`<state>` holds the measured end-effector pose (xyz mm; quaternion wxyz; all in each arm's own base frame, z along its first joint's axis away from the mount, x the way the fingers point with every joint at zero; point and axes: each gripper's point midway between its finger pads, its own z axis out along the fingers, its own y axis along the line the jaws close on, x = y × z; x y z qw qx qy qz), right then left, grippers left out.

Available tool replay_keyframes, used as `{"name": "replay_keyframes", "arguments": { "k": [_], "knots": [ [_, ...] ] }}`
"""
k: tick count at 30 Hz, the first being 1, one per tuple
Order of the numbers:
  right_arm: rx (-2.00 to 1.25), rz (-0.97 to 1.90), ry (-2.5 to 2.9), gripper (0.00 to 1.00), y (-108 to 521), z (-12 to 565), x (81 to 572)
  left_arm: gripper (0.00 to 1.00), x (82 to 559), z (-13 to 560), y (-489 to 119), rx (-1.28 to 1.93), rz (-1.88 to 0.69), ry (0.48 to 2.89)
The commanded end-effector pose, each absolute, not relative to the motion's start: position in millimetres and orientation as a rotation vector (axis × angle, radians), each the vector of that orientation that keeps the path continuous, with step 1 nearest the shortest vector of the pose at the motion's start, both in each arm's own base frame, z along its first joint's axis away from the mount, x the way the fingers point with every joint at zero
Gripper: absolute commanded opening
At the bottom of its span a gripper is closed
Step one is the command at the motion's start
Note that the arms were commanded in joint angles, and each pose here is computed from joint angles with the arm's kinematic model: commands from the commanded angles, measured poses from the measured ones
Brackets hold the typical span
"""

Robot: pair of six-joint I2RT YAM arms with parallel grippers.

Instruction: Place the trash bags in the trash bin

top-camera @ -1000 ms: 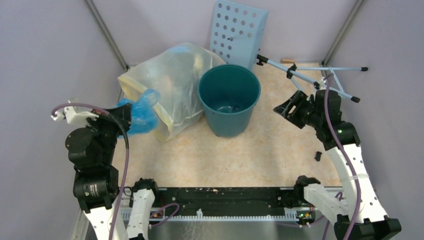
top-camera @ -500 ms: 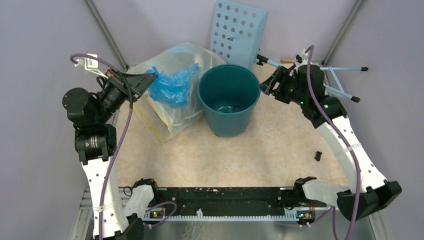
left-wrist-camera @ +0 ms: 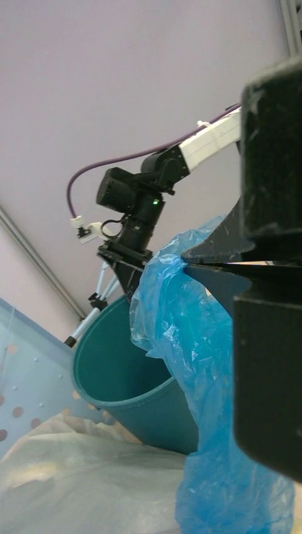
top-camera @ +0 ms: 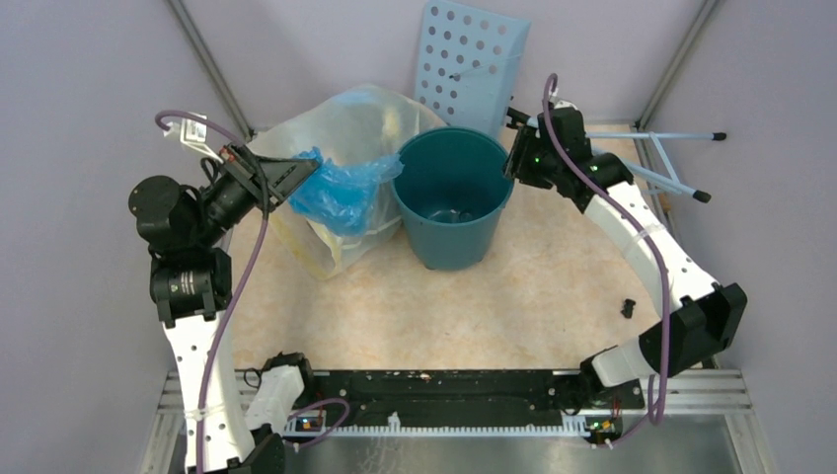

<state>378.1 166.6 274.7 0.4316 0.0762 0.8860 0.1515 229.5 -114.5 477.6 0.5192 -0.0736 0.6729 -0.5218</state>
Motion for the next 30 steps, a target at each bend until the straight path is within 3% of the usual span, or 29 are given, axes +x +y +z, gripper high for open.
{"name": "replay_keyframes", "arguments": {
  "k": [1, 2, 8, 20, 30],
  "knots": [
    [0.126, 0.305, 2.129, 0.10, 162.3, 312.8, 389.8, 0.00, 231.3, 467.2, -118.9, -0.161, -1.293, 1.660],
    [0.128, 0.278, 2.123, 0.00, 158.5, 316.6, 392.0, 0.00, 233.0, 465.5, -119.0, -0.168, -1.297, 1.667],
    [0.240, 0.174, 2.091, 0.00, 116.3, 329.2, 407.3, 0.00, 244.8, 451.9, -134.1, -0.204, -1.360, 1.729],
    [0.480, 0.067, 2.026, 0.00, 32.9, 323.4, 449.3, 0.00, 242.6, 436.1, -245.7, 0.008, -1.487, 1.880],
    [0.514, -0.035, 1.931, 0.00, 3.5, 347.4, 445.4, 0.00, 224.8, 416.1, -300.2, 0.141, -1.551, 1.971]
  ]
}}
